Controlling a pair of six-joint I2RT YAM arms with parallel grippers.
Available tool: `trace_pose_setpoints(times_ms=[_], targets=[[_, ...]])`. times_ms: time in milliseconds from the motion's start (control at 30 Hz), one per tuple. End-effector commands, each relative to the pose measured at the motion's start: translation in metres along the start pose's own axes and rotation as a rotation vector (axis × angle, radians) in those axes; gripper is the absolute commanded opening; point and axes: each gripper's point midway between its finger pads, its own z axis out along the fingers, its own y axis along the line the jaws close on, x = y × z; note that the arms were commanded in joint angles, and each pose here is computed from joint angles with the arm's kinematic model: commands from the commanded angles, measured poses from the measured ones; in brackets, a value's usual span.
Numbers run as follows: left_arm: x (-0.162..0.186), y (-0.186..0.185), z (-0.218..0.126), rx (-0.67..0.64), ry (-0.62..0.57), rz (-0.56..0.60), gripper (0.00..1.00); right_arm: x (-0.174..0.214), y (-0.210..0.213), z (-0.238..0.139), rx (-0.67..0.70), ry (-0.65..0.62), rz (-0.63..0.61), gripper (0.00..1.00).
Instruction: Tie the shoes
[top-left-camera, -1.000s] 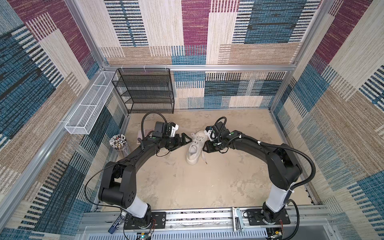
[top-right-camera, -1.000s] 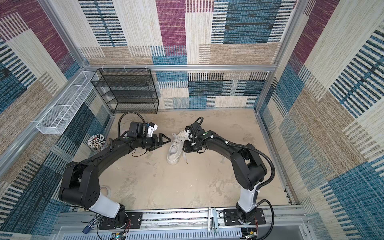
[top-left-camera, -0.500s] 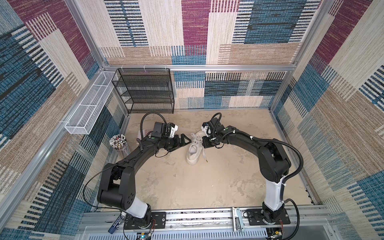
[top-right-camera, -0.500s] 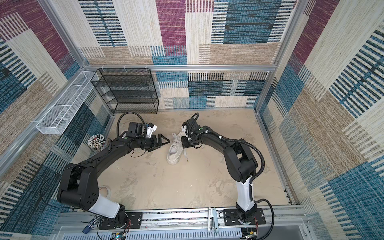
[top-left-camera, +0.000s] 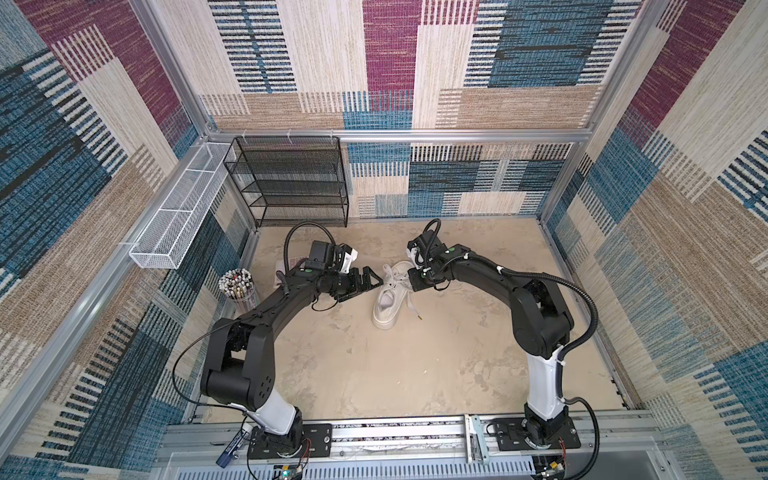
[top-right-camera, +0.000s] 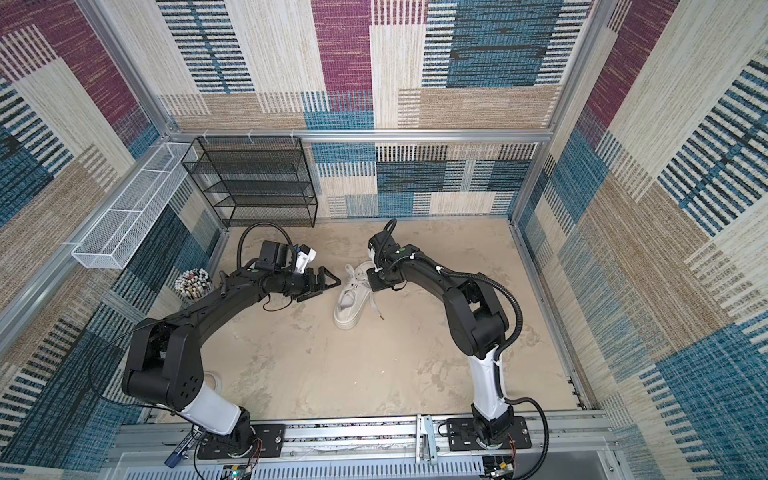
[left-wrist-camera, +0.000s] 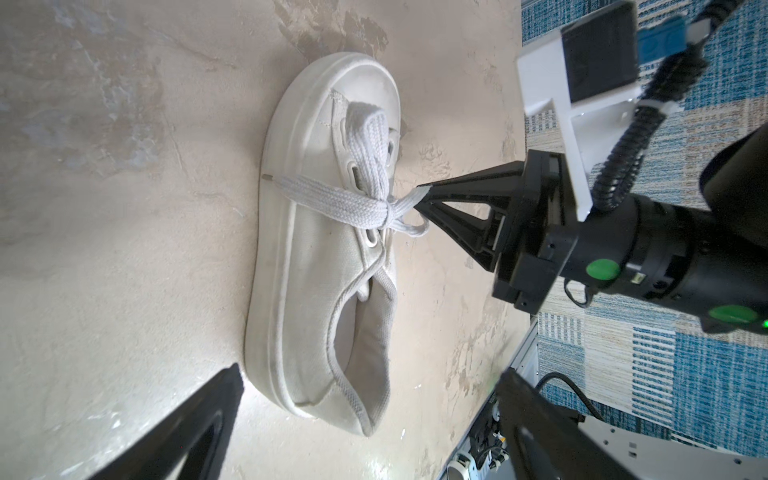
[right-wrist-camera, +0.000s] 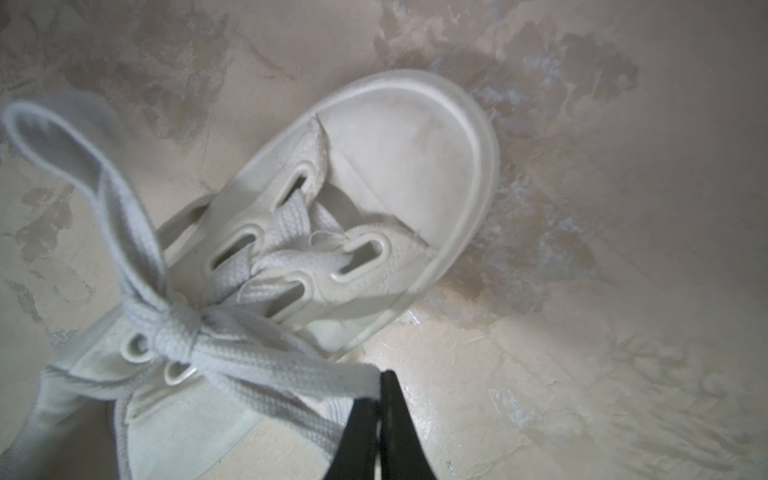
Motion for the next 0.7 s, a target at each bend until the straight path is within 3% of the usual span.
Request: trace_pose_setpoints(times_ms=[0,200,433,567,667], targets=[[-0.002,-0.001,-0.001,0.002,-0.004,0.026,0.99,-0.009,-0.005,0.004,0.016,-0.030,-0.011,0.07],[-0.016,-0.003,0.004,0.018,-0.010,0.040,0.99,-0.031,-0.009,0.005,-0.005,-0.071,-0.021,0.03],[-0.056,-0.014,0.029,0.074,0.030,0.098,0.99,-0.023,0.007,0.004,-0.105,-0.065,-0.002,0.02],[-0.061,-0.015,0.039,0.082,0.048,0.121,0.99,-0.021,0.009,0.003,-0.112,-0.061,0.006,0.02],[-0.059,-0.016,0.045,0.096,0.070,0.125,0.90,-0.022,0.009,0.001,-0.116,-0.064,0.007,0.02]])
